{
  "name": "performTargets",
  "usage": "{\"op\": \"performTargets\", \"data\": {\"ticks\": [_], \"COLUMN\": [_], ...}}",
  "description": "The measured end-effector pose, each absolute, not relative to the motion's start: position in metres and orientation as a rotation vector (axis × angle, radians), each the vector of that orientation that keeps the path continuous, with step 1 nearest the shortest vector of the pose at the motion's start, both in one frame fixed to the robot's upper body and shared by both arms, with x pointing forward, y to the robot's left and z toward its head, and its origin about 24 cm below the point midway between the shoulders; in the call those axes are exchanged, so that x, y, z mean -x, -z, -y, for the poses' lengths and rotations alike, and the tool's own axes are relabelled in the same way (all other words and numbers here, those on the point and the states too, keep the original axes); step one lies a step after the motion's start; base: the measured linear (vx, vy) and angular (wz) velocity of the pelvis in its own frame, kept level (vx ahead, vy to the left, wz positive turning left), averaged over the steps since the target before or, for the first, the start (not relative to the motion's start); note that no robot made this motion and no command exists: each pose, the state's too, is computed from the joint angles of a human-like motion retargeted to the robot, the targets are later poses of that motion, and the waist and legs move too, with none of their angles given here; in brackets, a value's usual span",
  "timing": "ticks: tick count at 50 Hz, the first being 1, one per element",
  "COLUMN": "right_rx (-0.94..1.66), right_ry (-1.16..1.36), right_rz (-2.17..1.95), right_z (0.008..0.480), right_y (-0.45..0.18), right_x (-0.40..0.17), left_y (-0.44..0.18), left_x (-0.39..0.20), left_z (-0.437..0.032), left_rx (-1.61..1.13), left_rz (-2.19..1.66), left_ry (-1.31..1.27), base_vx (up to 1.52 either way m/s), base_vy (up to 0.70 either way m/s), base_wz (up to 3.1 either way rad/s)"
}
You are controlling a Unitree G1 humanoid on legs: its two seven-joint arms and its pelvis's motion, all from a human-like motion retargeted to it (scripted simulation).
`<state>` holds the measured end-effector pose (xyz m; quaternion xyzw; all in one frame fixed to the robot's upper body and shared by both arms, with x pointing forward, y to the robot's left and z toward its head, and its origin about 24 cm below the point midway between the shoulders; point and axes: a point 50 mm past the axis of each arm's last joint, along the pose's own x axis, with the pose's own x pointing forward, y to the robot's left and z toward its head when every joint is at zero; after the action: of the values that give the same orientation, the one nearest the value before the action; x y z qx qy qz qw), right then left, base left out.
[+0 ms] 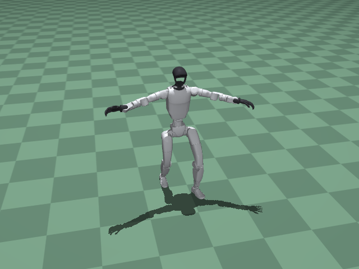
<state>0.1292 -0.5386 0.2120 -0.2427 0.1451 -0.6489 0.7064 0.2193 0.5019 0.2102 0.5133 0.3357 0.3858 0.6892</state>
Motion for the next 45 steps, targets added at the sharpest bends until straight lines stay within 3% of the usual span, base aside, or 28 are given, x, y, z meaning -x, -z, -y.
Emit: {"op": "performTargets", "data": {"ticks": [5, 13, 19, 23, 29, 33, 40, 45], "right_rx": [0.633, 0.5, 0.539, 0.479, 0.486, 0.562, 0.559, 0.651], "right_ry": [1.444, 1.397, 1.411, 1.475, 1.417, 1.393, 1.461, 1.302], "right_rz": [-0.289, -0.698, -0.483, -0.414, -0.52, -0.478, -0.208, -0.434], "right_z": [0.537, 0.528, 0.535, 0.539, 0.528, 0.527, 0.524, 0.507], "right_y": [-0.23, -0.118, -0.167, -0.187, -0.143, -0.157, -0.229, -0.166], "right_x": [-0.135, -0.109, -0.124, -0.12, -0.129, -0.142, -0.17, -0.193], "left_y": [-0.249, -0.205, -0.248, -0.27, -0.212, -0.186, -0.248, -0.212], "left_x": [-0.205, -0.195, -0.134, -0.123, -0.117, -0.097, -0.087, -0.096], "left_z": [-0.511, -0.514, -0.54, -0.541, -0.543, -0.546, -0.551, -0.549], "left_rx": [-1.169, -1.02, -1.035, -1.028, -1.012, -1.01, -1.069, -1.029], "left_rz": [-0.763, -0.881, -0.897, -0.866, -0.98, -1.07, -0.891, -0.954], "left_ry": [-1.018, -0.93, -1.131, -1.202, -1.142, -1.097, -1.302, -1.209], "base_vx": [-1.28, -1.14, -1.31, -1.23, -1.18, -1.37, -1.43, -1.05], "base_vy": [0.0, 0.18, 0.27, 0.09, -0.05, -0.19, -0.14, -0.01], "base_wz": [0.46, 0.74, -0.92, -0.12, -0.89, -0.12, 0.45, 1.29]}}
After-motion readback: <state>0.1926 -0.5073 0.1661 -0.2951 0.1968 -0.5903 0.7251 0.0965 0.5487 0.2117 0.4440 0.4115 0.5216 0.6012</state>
